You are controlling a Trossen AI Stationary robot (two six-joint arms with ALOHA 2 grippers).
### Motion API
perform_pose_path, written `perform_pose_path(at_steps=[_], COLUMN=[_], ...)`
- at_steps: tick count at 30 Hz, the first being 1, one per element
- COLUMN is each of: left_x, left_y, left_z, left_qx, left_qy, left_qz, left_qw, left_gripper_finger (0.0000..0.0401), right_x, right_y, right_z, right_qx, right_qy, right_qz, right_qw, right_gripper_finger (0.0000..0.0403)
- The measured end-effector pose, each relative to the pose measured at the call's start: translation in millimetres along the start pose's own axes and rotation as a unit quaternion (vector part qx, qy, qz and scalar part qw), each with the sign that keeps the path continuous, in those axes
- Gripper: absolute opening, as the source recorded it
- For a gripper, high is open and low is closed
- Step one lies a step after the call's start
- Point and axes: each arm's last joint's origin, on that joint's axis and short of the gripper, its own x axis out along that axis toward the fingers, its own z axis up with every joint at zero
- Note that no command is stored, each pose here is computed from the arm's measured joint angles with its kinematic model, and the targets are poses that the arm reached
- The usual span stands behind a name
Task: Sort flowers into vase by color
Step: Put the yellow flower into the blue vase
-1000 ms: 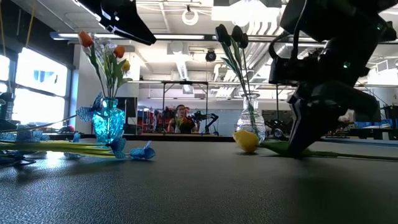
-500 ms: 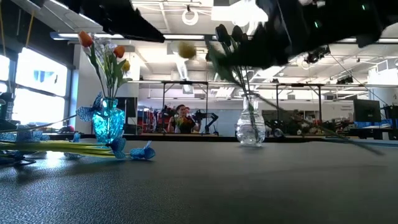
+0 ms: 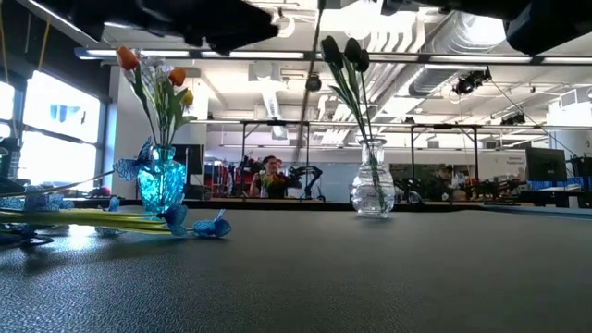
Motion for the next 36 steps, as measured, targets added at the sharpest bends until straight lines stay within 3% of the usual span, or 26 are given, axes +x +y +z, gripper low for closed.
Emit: perform_pose_path(at_steps=[6,15,25,30,36], left_x=[17.1,50.2,70.7,70.6,69.6], left_y=[7.0,15.8,13.8,12.4,8.0], left_z=[0.0,-0.2,1.3,1.3,1.7], left_qx=[-0.012,-0.069,-0.074,-0.082,-0.075], left_qy=[-0.086,-0.08,-0.078,-0.076,-0.069], left_qz=[0.021,-0.07,-0.078,-0.083,-0.095], left_qw=[0.996,0.992,0.991,0.99,0.99], left_gripper_finger=[0.0172,0.0172,0.017,0.0137,0.0056], right_x=[0.1,0.7,0.7,0.7,0.5], right_y=[-0.6,-1.9,-0.8,-0.2,1.4], right_z=[0.8,-0.2,-2.4,-3.7,-6.7], right_qx=[-0.01,-0.015,-0.019,-0.022,-0.003], right_qy=[-0.004,-0.002,0.01,0.016,0.031], right_qz=[-0.002,-0.003,0.0,0.003,0.01], right_qw=[1.0,1.0,1.0,1.0,0.999], right_gripper_finger=[0.0,0.0,0.0,0.0,0.0])
